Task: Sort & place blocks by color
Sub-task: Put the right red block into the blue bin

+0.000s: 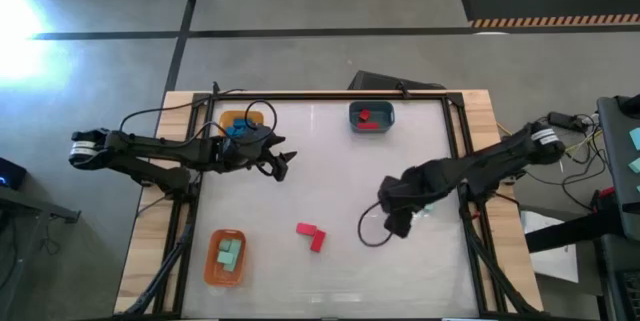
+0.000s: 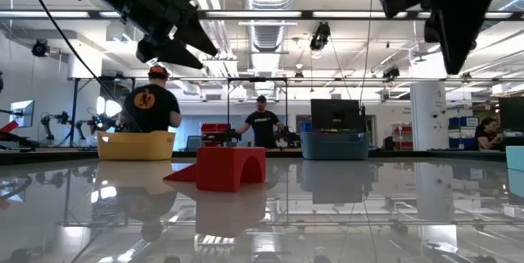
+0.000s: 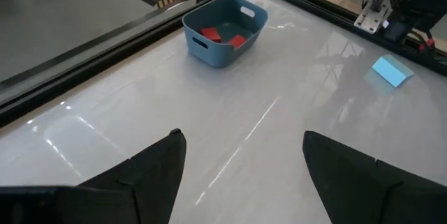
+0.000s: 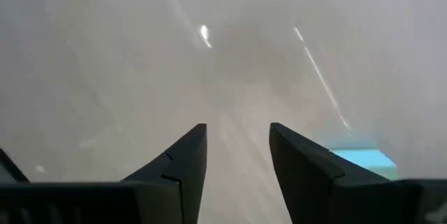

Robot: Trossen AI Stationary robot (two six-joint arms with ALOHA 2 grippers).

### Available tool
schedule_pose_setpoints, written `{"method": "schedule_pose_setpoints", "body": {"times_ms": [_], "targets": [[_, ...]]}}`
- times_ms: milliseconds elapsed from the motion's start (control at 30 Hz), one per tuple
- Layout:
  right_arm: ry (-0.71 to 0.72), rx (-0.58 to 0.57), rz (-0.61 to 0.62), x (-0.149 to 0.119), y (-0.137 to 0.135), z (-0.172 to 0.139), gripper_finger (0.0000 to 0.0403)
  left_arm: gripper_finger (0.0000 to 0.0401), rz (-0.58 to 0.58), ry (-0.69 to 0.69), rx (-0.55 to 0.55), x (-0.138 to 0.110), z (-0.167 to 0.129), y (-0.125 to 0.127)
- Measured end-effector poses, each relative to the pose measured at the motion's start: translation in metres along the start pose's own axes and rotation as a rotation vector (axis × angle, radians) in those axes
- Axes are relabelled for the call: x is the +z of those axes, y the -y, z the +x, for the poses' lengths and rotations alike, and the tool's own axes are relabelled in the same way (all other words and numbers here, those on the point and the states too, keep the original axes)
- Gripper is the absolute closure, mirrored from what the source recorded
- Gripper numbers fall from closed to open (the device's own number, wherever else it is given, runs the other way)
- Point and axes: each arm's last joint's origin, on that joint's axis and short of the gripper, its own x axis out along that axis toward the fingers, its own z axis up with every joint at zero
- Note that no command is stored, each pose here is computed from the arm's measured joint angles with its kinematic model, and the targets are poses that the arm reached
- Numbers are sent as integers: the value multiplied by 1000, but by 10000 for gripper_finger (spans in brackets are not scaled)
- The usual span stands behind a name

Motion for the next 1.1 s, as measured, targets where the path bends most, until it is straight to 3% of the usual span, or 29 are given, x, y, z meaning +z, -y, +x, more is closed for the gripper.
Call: {"method": "schedule_pose_setpoints", "body": {"times_ms": [67,133,300,367,533,633,867,1100], "targets": [[38,23,-37,9,-11,-1,248,129,3,-2,-6,0,0,1],[152,35,-149,22,-24,-1,233,129,11,-3,-11,-1,-1,2],[419,23,-762,31,-70,19,195,129,89,-15,-40,-4,-2,5],[511,8,-888,39,-84,30,188,129,94,-23,-68,-5,-3,9],[548,9,-1035,65,-104,63,183,129,107,-36,-111,-8,-6,14],[502,86,-1109,79,-110,79,183,129,109,-37,-114,-8,-6,15],[458,109,-1205,111,-105,101,183,129,132,-34,-114,-8,-6,15],[407,236,-1230,133,-97,125,183,129,176,-1,-126,-5,-7,16]]}}
